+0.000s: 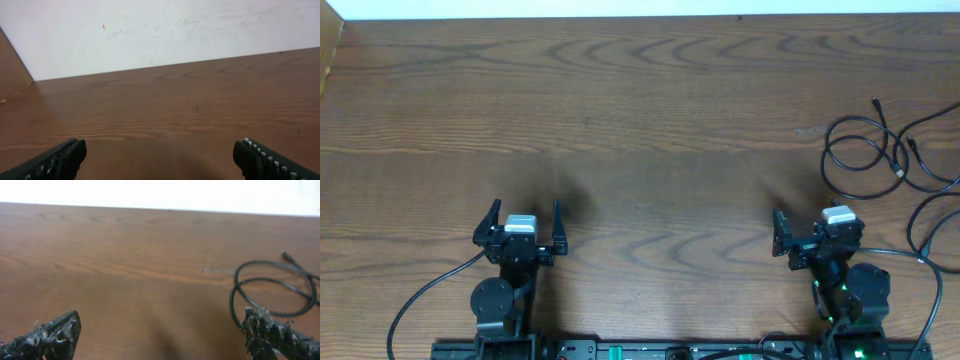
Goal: Untangle cables
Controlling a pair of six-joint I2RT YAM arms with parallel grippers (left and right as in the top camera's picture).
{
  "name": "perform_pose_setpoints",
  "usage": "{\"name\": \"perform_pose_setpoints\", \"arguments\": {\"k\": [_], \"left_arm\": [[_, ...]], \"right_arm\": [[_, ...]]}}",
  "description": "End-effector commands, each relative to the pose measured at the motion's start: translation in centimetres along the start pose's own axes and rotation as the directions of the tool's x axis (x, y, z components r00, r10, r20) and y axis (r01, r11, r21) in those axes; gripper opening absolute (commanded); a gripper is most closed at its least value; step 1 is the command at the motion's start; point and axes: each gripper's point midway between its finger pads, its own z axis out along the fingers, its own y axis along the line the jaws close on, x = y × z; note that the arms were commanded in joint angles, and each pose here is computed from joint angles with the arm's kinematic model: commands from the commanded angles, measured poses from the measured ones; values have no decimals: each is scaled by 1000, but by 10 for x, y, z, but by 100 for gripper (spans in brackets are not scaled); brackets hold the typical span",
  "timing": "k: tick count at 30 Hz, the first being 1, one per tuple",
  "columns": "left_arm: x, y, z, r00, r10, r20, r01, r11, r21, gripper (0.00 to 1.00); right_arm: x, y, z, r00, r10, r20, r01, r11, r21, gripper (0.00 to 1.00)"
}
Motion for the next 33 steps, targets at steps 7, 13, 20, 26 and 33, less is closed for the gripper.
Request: {"name": "perform_pose_setpoints", "arguments": {"k": [7,13,20,26,33], "left_arm": [[15,-3,1,999,10,-45,-9,1000,15,98],[15,-3,1,999,10,-45,-9,1000,15,98],[15,-3,1,999,10,-45,-9,1000,16,98],[15,-3,1,999,10,-45,-9,1000,15,98],[15,-3,1,999,10,-45,-9,1000,15,98]], "right_arm": [[-11,-2,-4,999,5,51,-5,1000,15,99],[-25,-2,-9,993,-3,115,1,1000,15,99],[-33,-2,-12,988,-7,154,4,1000,17,99],[-33,-2,-12,988,-7,154,4,1000,17,99],[-33,-2,-12,988,-7,154,4,1000,17,99]]}}
